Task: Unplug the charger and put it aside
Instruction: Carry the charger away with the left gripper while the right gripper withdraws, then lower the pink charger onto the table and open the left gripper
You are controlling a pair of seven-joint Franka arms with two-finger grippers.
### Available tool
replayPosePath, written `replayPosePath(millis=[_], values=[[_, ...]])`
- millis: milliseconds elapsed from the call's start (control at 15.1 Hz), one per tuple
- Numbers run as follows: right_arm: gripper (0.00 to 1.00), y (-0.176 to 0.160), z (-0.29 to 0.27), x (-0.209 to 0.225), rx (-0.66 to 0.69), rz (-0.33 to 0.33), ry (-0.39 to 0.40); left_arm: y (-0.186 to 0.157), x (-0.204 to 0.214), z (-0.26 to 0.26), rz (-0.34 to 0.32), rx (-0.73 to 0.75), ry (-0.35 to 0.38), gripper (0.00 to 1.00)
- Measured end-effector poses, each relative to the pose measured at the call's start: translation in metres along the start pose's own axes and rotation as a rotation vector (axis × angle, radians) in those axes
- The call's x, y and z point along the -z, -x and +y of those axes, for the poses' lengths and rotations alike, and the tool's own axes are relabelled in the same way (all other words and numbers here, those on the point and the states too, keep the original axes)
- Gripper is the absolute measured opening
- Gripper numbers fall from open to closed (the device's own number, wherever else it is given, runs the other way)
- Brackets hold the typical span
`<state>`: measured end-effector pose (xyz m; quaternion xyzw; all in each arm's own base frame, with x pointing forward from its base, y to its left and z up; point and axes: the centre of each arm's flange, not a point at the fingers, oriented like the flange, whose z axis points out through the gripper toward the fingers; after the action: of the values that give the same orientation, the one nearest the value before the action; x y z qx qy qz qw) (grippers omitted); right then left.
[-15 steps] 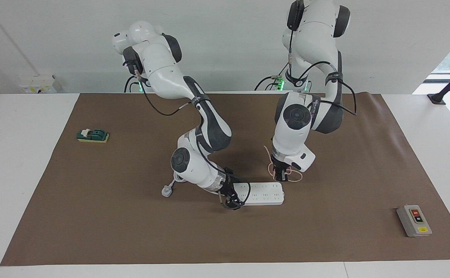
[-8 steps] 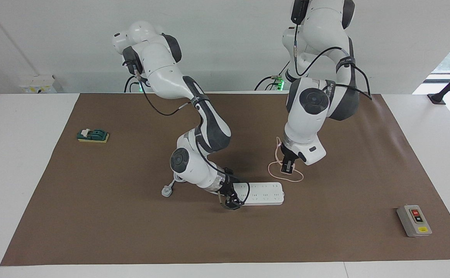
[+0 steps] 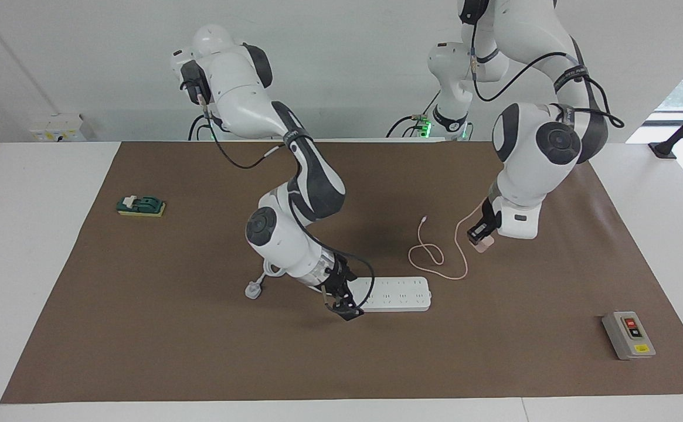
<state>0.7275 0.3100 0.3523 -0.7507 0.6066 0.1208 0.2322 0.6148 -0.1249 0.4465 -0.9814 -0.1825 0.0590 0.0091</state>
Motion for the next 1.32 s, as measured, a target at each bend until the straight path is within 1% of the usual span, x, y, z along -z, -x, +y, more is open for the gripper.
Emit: replayPosePath(millis=[132,265,397,530,596,728,794,927,1059,1125,1324], values=[[1.00,-0.007,0.002,0.033,0.118,0.019,0.002,0.007,-0.007,-0.033,-0.031,-0.125,-0.004,0.32],[1.00,-0.027,0.008,0.058,0.280,0.053,0.024,0.016,-0.010,-0.057,-0.047,-0.206,-0.001,0.32],[1.00,-0.058,0.021,0.082,0.563,0.133,0.084,0.022,-0.015,-0.091,-0.042,-0.272,0.020,0.32],[1.00,-0.077,0.034,0.106,0.729,0.186,0.163,0.033,-0.031,-0.112,-0.010,-0.296,0.065,0.32],[1.00,-0.085,0.040,0.124,0.782,0.200,0.200,0.042,-0.045,-0.120,0.008,-0.294,0.090,0.32],[1.00,-0.106,0.051,0.171,0.864,0.205,0.265,0.061,-0.074,-0.131,0.053,-0.279,0.149,0.32],[1.00,-0.116,0.057,0.196,0.900,0.211,0.294,0.069,-0.086,-0.135,0.066,-0.273,0.166,0.32],[1.00,-0.127,0.069,0.236,0.950,0.253,0.360,0.080,-0.098,-0.139,0.070,-0.271,0.173,0.32],[1.00,-0.119,0.079,0.260,0.989,0.282,0.427,0.085,-0.103,-0.141,0.064,-0.281,0.171,0.32],[1.00,-0.112,0.085,0.268,1.021,0.283,0.460,0.086,-0.106,-0.142,0.060,-0.289,0.169,0.32],[1.00,-0.098,0.103,0.300,1.105,0.248,0.531,0.091,-0.119,-0.145,0.064,-0.293,0.165,0.32]])
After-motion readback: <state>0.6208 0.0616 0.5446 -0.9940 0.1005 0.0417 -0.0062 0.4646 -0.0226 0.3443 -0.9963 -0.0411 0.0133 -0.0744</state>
